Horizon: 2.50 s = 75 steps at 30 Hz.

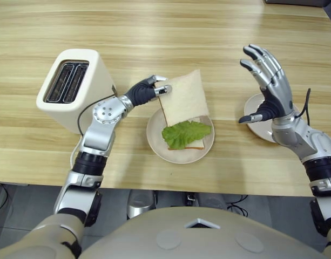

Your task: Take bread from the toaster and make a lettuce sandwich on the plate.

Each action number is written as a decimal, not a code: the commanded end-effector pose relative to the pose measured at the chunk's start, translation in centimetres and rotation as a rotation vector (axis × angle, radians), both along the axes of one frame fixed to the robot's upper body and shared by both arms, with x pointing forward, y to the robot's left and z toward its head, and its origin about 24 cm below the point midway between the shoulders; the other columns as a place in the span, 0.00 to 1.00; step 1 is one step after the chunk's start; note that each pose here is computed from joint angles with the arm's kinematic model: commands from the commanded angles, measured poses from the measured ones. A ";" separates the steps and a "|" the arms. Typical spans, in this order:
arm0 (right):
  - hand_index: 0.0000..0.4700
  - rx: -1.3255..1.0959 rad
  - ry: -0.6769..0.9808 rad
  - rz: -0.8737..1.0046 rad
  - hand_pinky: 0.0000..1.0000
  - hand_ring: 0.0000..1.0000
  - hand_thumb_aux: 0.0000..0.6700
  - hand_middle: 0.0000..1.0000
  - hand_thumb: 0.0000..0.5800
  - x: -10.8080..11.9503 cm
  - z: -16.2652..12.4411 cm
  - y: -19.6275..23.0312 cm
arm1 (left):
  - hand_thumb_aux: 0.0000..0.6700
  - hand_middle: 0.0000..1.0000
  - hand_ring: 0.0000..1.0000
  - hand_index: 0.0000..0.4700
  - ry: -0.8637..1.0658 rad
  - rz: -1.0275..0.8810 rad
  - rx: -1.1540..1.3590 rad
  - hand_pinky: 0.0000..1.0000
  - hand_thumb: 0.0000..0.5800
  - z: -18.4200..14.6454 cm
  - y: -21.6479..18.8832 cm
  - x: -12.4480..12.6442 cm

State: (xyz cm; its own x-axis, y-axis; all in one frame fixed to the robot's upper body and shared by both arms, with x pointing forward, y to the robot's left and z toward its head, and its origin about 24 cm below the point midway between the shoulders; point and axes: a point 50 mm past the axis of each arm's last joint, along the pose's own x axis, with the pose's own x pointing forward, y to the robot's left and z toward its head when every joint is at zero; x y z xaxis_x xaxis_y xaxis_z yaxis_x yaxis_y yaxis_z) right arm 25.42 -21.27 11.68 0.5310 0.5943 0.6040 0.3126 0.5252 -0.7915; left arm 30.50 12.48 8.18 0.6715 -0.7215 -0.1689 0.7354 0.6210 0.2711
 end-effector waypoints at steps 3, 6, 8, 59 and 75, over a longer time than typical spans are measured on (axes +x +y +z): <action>0.00 -0.092 0.062 0.035 0.00 0.00 0.00 0.00 0.00 -0.3 -1.4 0.9 | 1.00 1.00 1.00 0.98 0.154 -0.086 -0.001 1.00 1.00 -2.1 -0.7 0.4; 0.00 -0.115 0.070 0.030 0.00 0.00 0.00 0.00 0.00 -0.2 -1.7 1.1 | 1.00 1.00 1.00 0.98 0.203 -0.123 -0.028 1.00 1.00 -2.5 -0.9 0.4; 0.00 -0.123 0.076 0.030 0.00 0.00 0.00 0.00 0.00 -0.2 -1.9 1.2 | 1.00 1.00 1.00 0.98 0.221 -0.140 -0.017 1.00 1.00 -2.7 -0.7 0.5; 0.00 -0.748 0.648 0.198 0.00 0.00 0.00 0.00 0.00 -1.6 -11.2 6.1 | 0.64 1.00 1.00 0.62 0.149 -0.168 0.302 1.00 0.87 -6.6 -1.6 0.8; 0.00 -0.786 0.694 0.186 0.00 0.00 0.00 0.00 0.00 -2.1 -11.6 5.6 | 0.00 0.00 0.00 0.00 -0.777 0.371 0.803 0.00 0.00 4.3 1.9 6.1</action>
State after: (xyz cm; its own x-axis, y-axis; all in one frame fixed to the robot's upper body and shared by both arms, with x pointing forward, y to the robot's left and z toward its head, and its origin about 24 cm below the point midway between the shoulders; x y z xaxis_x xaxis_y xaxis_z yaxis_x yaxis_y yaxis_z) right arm 24.45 -14.91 2.14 0.5065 0.8240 -0.2541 -0.2858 -0.1177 -0.9510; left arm 36.30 13.67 10.87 0.9040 -0.4209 -0.0752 0.2561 0.3922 0.8835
